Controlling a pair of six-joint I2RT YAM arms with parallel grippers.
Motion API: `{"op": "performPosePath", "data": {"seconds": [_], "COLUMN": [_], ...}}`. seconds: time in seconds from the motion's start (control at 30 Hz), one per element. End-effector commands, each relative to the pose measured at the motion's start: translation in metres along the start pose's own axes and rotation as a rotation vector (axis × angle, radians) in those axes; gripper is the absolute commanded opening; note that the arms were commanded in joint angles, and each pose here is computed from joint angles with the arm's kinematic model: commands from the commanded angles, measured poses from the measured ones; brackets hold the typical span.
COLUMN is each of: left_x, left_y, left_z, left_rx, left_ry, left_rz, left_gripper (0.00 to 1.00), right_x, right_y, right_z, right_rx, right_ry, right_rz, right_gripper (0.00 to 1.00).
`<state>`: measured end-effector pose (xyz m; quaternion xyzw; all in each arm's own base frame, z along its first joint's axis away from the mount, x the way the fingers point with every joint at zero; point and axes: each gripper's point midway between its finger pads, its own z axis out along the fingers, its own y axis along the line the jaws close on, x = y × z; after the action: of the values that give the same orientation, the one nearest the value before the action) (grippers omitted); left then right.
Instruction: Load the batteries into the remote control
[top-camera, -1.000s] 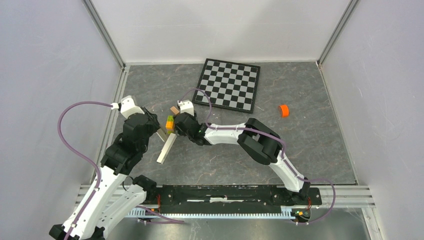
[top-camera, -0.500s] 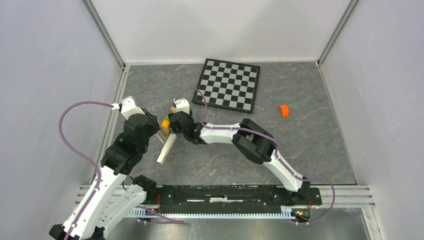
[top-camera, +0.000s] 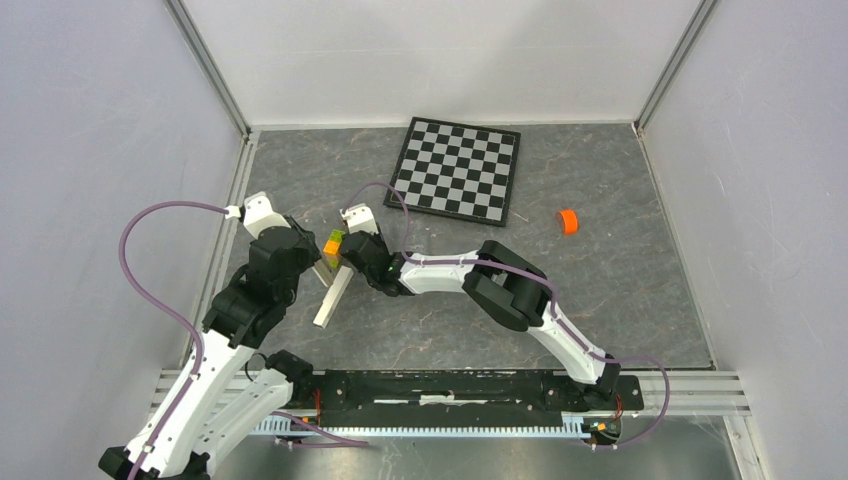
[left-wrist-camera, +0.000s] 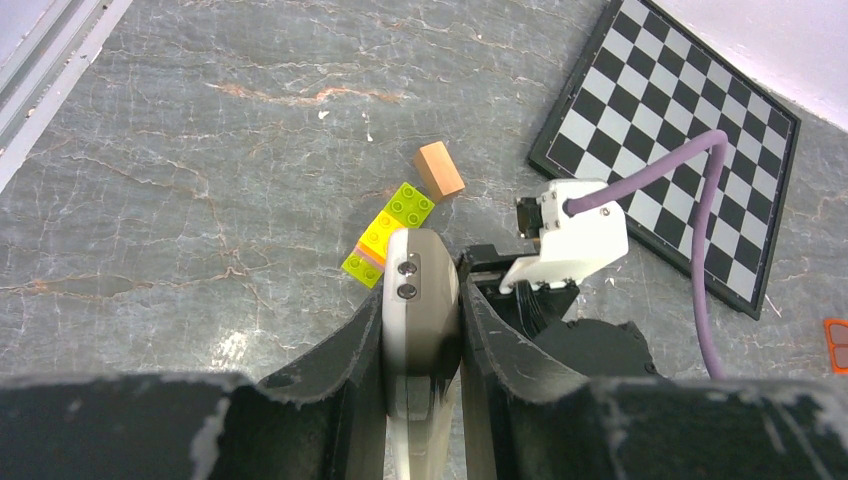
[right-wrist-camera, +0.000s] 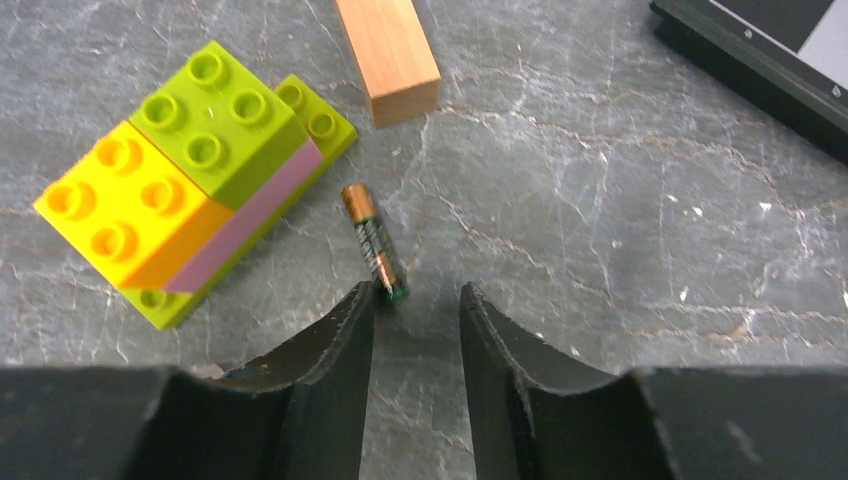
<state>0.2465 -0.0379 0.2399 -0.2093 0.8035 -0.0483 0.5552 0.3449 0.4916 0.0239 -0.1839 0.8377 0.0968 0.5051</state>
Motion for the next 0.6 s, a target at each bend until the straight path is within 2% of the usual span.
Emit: {"op": "performPosePath", "data": {"seconds": [0.0,0.1,0.17,0.4,0.57], "left_x": [-0.019,-0.017,-0.017,-0.018,-0.018], "left_y": [-0.005,-0.006,-0.006,-0.006,-0.008], "left_z": [-0.002,-0.002,-0.002,-0.004,-0.005], "left_rx": [0.010,0.016,0.020,0.026,0.032], "left_ry": [-0.054,-0.049,-0.048,-0.048,-0.042], "left_rz": [-0.004,-0.007,-0.008,-0.008,-0.007], "left_gripper": [0.02,0.02,0.02,0.02,0.02], "right_x": [0.014,0.019,0.021,0.027,0.027], "right_y": [-0.015,-0.010,-0.006,0.002,-0.004], "right_z": [-0.017,-0.016,-0.013,0.007,0.025], "right_rx": [0.016,-0.021,-0.047,-0.108,-0.126], "right_ry": [0.060,0.069,0.075,0.103,0.104], "right_rz": [-0.079,-0.097,-0.111,-0.116,-0.104], "right_gripper": [0.39,0.34,0.34,0.52,0.56]}}
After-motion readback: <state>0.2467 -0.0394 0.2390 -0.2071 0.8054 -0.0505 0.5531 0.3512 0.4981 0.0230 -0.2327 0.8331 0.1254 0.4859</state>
